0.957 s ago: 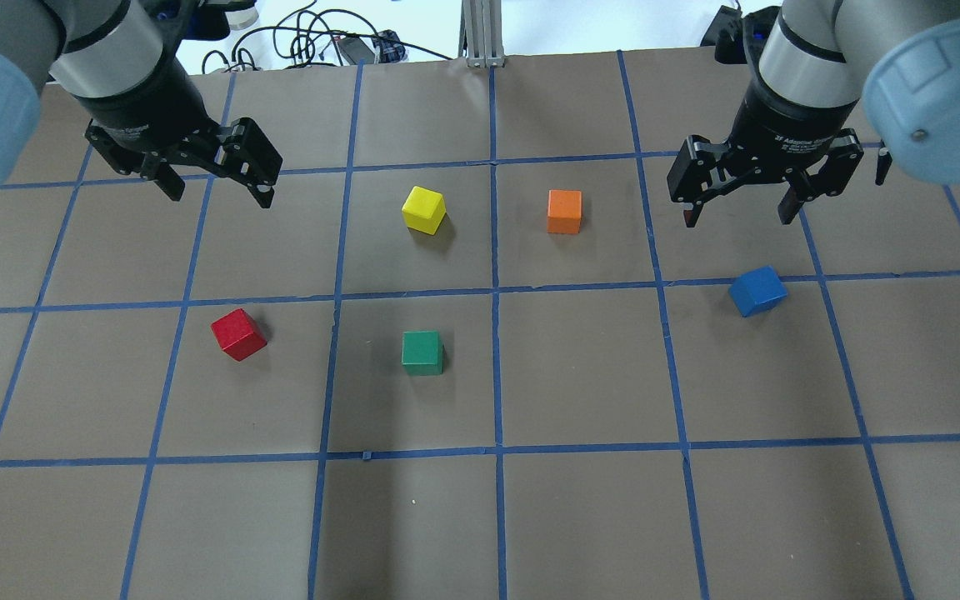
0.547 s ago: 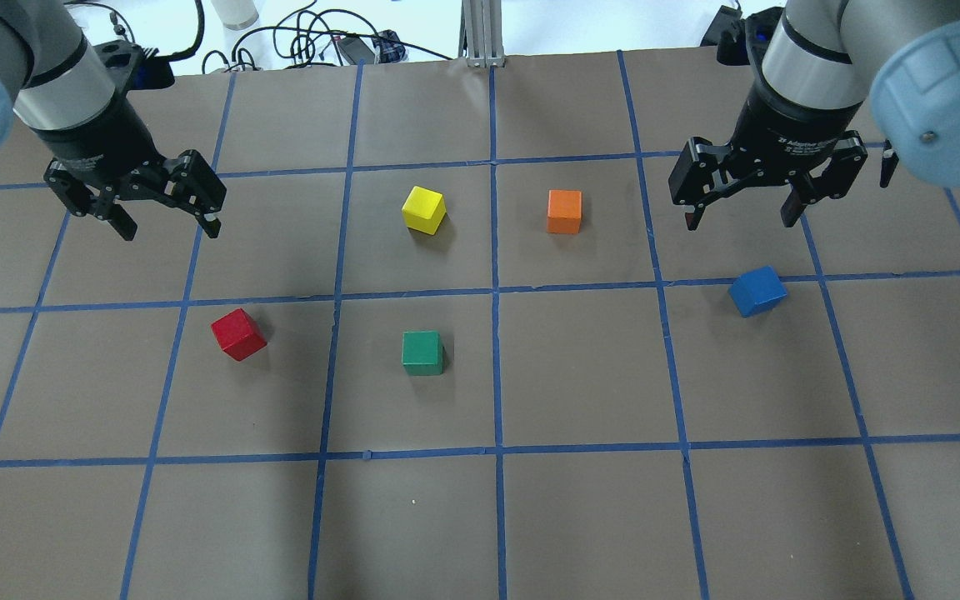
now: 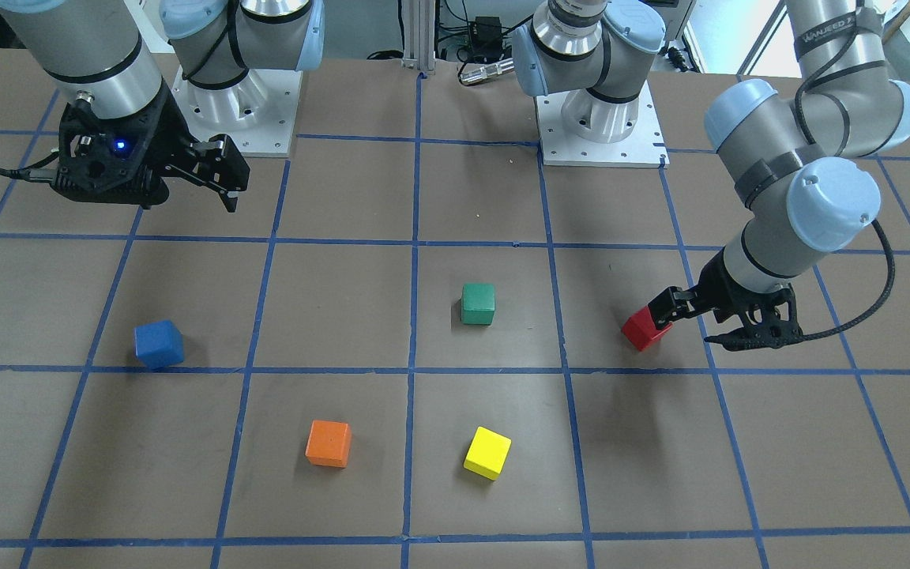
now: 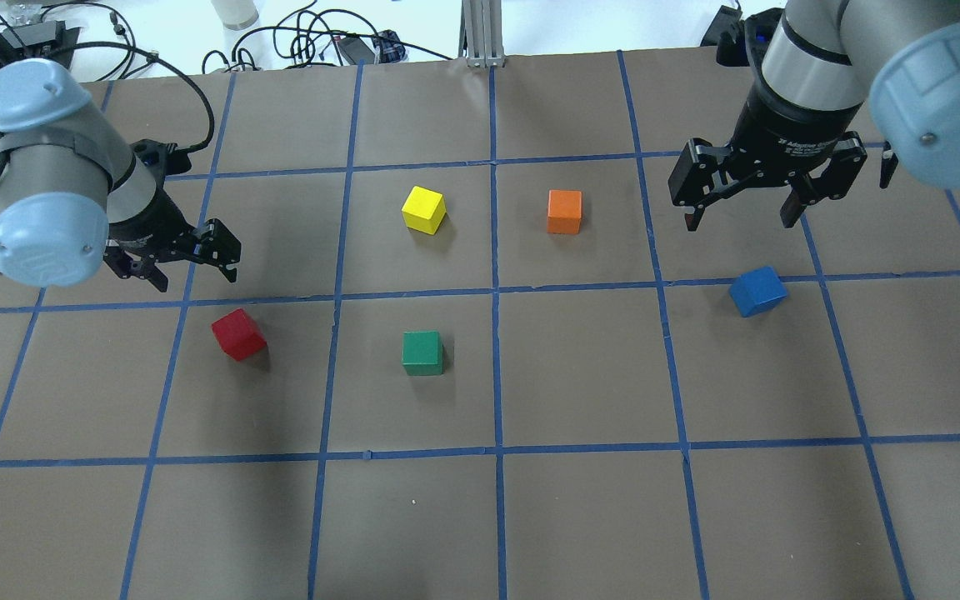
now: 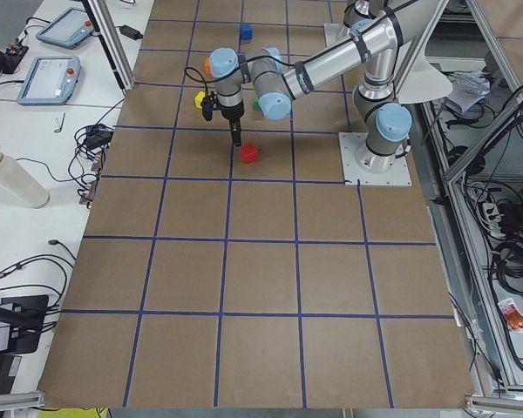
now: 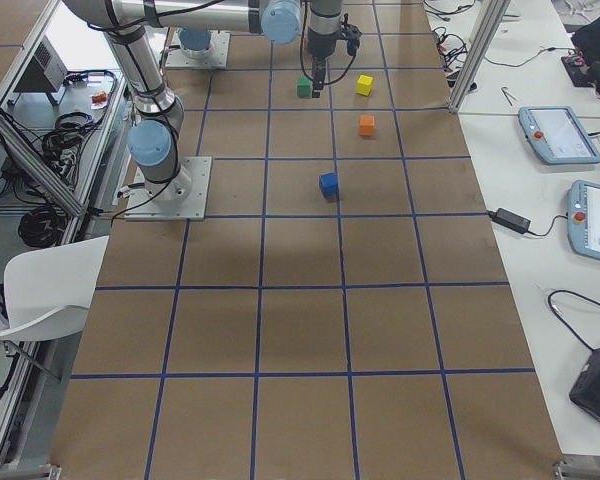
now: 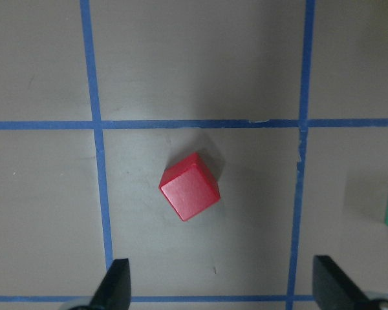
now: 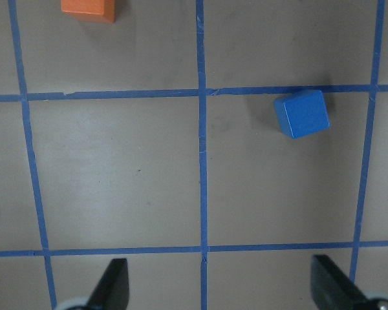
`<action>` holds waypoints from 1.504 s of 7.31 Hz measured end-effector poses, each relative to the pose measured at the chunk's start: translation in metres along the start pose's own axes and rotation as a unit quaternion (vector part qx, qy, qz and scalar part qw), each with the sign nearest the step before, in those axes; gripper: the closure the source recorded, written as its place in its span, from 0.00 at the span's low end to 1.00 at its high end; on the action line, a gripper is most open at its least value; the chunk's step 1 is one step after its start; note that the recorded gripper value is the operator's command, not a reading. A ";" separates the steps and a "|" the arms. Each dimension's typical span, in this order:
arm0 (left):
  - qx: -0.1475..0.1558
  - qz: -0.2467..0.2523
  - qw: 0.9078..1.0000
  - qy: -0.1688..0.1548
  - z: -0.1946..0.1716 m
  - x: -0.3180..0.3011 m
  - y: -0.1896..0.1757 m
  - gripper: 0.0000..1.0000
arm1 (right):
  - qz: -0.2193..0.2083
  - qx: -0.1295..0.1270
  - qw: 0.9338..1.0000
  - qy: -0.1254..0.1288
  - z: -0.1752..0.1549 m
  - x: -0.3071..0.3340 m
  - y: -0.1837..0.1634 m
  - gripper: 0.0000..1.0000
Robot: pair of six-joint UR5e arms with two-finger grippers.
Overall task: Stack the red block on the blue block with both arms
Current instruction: 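Lower the left gripper over the red cube and close on it, then carry the red cube with the left gripper toward the table center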
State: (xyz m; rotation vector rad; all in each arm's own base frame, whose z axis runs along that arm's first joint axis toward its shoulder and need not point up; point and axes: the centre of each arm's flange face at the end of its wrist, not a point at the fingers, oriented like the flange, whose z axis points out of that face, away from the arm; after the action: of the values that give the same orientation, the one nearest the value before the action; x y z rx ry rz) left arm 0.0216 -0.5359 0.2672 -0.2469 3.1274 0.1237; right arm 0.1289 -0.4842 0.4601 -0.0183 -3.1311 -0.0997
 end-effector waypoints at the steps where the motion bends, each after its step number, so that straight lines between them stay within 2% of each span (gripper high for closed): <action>1: -0.007 -0.024 1.000 0.002 0.019 -0.006 0.002 0.00 | -0.002 0.001 1.000 -0.001 0.000 0.000 0.000 0.00; 3: -0.013 -0.060 0.998 0.008 0.049 -0.005 0.009 0.02 | -0.004 0.004 1.000 0.001 0.000 0.000 -0.001 0.00; 4: -0.017 -0.066 0.998 0.012 0.059 -0.004 0.012 0.10 | -0.005 0.003 1.000 0.001 0.000 0.000 -0.001 0.00; 5: -0.022 -0.068 0.997 0.016 0.066 -0.003 0.015 0.35 | -0.005 0.002 1.000 0.002 0.002 0.000 -0.001 0.00; 6: -0.028 -0.068 0.997 0.018 0.072 -0.001 0.018 0.71 | -0.005 -0.001 1.000 0.002 0.005 0.000 0.000 0.00; 7: -0.032 -0.066 0.997 0.020 0.076 0.000 0.020 0.95 | -0.004 -0.004 1.000 0.002 0.010 0.000 0.001 0.00; 9: -0.029 -0.059 0.998 0.024 0.073 0.003 0.019 0.97 | -0.004 -0.007 1.000 0.002 0.013 0.000 0.002 0.00; 11: -0.018 -0.004 0.999 0.027 0.039 0.040 0.007 0.98 | -0.004 -0.008 1.000 0.002 0.014 0.000 0.002 0.00</action>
State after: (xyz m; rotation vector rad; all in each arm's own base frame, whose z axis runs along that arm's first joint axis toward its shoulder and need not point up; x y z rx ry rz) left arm -0.0189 -0.5320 0.2282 -0.2666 3.1799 0.1771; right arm 0.1286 -0.4813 0.4467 -0.0051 -3.1274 -0.1247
